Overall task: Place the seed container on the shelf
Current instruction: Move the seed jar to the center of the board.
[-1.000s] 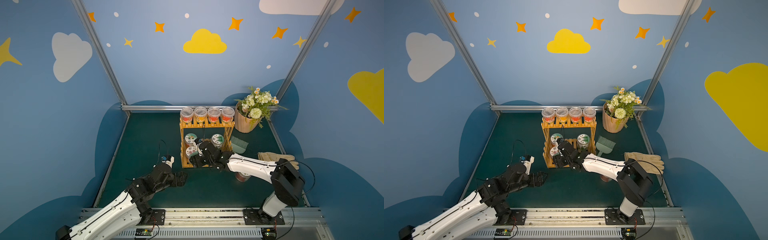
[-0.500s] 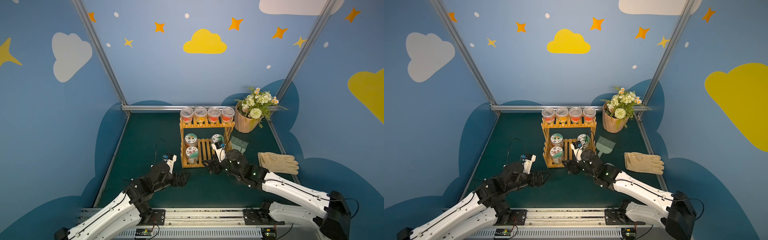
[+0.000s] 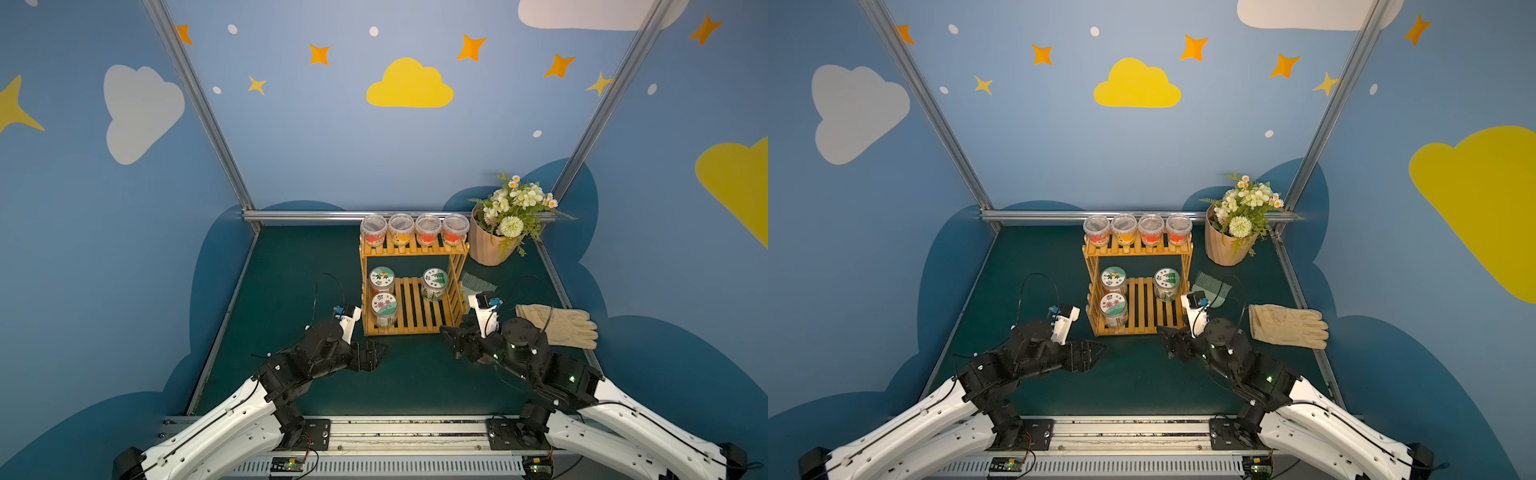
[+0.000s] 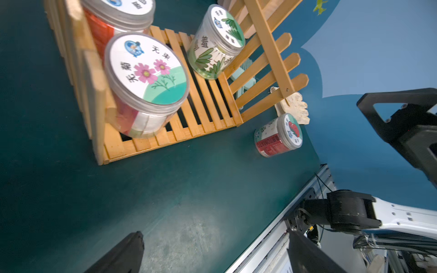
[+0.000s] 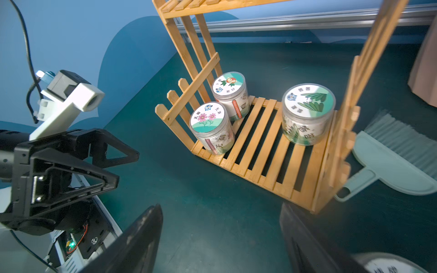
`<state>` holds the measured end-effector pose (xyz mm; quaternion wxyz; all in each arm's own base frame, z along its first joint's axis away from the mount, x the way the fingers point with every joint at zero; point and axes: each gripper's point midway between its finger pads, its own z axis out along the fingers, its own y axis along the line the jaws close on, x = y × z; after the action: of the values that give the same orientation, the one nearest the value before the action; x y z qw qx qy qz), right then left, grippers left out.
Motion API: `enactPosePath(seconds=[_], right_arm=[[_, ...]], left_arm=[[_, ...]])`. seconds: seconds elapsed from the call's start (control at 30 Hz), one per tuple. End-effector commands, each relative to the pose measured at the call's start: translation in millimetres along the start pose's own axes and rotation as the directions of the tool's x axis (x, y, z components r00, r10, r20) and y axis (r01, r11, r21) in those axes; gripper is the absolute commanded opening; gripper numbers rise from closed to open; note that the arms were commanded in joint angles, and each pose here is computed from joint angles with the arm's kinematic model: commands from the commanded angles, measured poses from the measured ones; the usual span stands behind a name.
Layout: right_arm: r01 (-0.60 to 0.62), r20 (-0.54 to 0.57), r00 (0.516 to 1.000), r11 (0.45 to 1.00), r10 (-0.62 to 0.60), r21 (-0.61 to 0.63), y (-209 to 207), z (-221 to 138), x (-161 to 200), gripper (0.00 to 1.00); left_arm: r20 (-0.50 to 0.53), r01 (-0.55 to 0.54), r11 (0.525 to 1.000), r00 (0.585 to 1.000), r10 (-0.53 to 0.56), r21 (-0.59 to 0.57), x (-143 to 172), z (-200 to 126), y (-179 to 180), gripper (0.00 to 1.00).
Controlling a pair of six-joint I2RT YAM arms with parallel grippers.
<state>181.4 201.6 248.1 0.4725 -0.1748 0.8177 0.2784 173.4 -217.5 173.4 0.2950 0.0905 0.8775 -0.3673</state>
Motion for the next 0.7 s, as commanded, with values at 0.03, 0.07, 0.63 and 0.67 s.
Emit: enactPosePath(seconds=[0.03,0.07,0.63,0.67], right_arm=[[-0.041,0.018,0.999,0.97,0.038,0.241,-50,-25,7,0.91],[-0.068,0.029,0.998,0.955,0.062,0.287,-61,-30,9,0.92],[-0.408,-0.184,0.83,0.798,0.527,0.444,-130,-4,97,0.98],[-0.406,-0.184,0.828,0.793,0.529,0.454,-134,-4,99,0.98]], left_arm=[[0.028,-0.1,0.986,0.995,0.097,0.132,-11,7,-43,1.0],[0.037,-0.131,0.981,0.991,0.127,0.141,-10,11,-50,1.0],[-0.133,-0.274,0.938,0.943,0.305,0.214,31,108,-130,1.0],[-0.144,-0.271,0.937,0.941,0.307,0.222,34,112,-133,1.0]])
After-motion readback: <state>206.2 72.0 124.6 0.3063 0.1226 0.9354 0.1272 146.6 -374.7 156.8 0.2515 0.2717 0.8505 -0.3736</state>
